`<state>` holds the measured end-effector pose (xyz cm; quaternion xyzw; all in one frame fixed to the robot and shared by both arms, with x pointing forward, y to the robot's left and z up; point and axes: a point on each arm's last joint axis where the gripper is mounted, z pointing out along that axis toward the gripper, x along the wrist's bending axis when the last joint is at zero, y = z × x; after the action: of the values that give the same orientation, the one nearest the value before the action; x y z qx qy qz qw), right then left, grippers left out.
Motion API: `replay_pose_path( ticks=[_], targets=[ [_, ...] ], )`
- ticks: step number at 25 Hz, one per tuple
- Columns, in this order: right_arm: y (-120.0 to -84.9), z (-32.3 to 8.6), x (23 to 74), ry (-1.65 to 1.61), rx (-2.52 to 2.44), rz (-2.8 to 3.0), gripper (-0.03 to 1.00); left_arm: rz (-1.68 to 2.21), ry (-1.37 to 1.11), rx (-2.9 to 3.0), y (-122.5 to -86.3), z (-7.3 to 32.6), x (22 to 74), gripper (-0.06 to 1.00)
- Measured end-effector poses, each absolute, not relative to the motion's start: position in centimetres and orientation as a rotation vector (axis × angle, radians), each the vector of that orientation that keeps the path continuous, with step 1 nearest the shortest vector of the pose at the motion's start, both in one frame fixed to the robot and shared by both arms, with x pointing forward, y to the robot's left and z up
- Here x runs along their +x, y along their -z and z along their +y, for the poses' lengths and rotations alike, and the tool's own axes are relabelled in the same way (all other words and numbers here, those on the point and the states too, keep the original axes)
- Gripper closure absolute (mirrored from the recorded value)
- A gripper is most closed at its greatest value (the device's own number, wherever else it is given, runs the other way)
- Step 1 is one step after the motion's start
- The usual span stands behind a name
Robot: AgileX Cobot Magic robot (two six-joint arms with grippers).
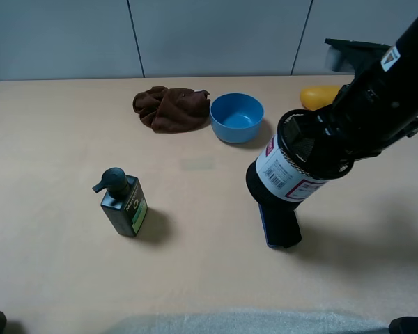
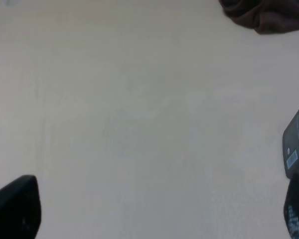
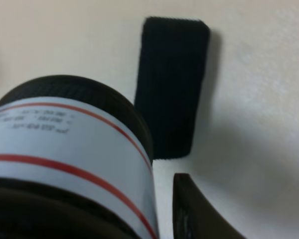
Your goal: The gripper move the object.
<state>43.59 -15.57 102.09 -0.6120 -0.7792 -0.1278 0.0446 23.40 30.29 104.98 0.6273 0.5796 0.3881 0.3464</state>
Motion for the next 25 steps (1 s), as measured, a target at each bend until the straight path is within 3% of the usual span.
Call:
replay_pose_path(
  ticks=[25],
  targets=[
    [-100.2, -7.0, 45.2, 0.368, -1.626, -2.557, 0.9, 1.504, -1.007, 1.628, -105.0, 30.3, 23.4, -0.05]
  ],
)
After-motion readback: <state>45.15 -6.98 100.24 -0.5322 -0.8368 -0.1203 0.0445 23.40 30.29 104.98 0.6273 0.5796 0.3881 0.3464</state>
